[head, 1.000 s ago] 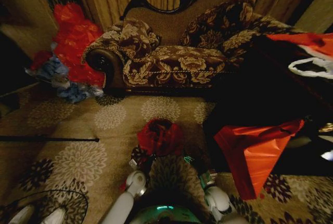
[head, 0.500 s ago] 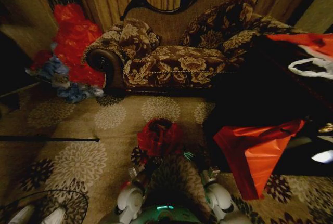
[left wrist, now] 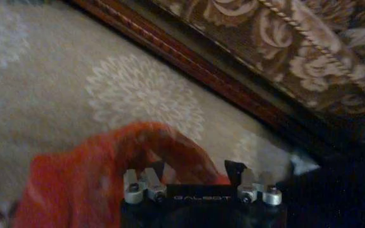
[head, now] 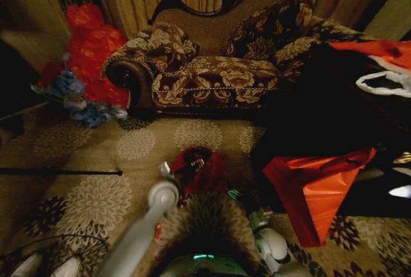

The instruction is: Place a garbage bag over the trash bin.

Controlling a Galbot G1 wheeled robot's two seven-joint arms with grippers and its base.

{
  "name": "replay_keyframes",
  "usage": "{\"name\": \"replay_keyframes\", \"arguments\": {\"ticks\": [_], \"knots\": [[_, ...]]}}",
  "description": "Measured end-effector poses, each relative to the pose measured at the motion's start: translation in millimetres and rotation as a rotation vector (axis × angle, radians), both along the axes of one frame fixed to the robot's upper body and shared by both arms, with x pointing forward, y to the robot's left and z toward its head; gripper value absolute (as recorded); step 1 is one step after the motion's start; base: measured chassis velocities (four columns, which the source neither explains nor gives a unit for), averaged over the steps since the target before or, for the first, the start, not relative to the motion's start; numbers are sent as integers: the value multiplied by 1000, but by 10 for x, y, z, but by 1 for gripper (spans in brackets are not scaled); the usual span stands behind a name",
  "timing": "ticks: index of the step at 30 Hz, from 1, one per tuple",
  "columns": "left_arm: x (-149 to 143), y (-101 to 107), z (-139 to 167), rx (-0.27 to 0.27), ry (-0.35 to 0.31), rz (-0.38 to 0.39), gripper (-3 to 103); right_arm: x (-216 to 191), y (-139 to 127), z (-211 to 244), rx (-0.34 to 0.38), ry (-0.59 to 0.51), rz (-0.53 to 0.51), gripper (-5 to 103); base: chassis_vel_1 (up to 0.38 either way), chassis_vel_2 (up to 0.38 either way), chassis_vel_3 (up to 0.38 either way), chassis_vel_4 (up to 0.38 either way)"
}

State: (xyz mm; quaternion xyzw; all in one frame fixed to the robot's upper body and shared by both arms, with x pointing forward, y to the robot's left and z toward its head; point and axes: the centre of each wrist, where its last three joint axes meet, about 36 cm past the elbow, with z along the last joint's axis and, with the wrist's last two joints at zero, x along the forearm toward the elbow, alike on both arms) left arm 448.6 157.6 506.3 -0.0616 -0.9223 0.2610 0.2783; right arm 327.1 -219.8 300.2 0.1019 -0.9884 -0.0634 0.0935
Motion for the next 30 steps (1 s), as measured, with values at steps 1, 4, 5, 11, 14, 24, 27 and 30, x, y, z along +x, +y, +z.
{"name": "replay_keyframes", "arguments": {"ticks": [1, 4, 5, 11, 14, 24, 27, 30], "knots": [[126, -1, 0, 25, 10, 6, 66, 4, 0, -11, 4, 3, -2, 100, 0, 0, 0, 0], [439, -26, -71, 76, 56, 27, 57, 10, 11, -40, 10, 10, -3, 100, 0, 0, 0, 0], [568, -47, -113, 93, 75, 36, 53, 15, 18, -50, 12, 12, -2, 100, 0, 0, 0, 0], [980, -197, -356, 134, 165, 59, 38, 76, 12, -68, 21, 14, -2, 100, 0, 0, 0, 0], [1015, -285, -445, 156, 205, 80, 29, 91, -25, -82, 20, 19, -6, 100, 0, 0, 0, 0], [1127, -368, -668, 192, 270, 181, 2, 159, -59, -140, 18, 31, -9, 100, 0, 0, 0, 0], [1250, -416, -826, 194, 282, 196, 0, 213, 2, -155, 28, 33, -1, 100, 0, 0, 0, 0], [1298, -513, -916, 185, 288, 191, 0, 246, 62, -164, 36, 37, 7, 100, 0, 0, 0, 0]]}}
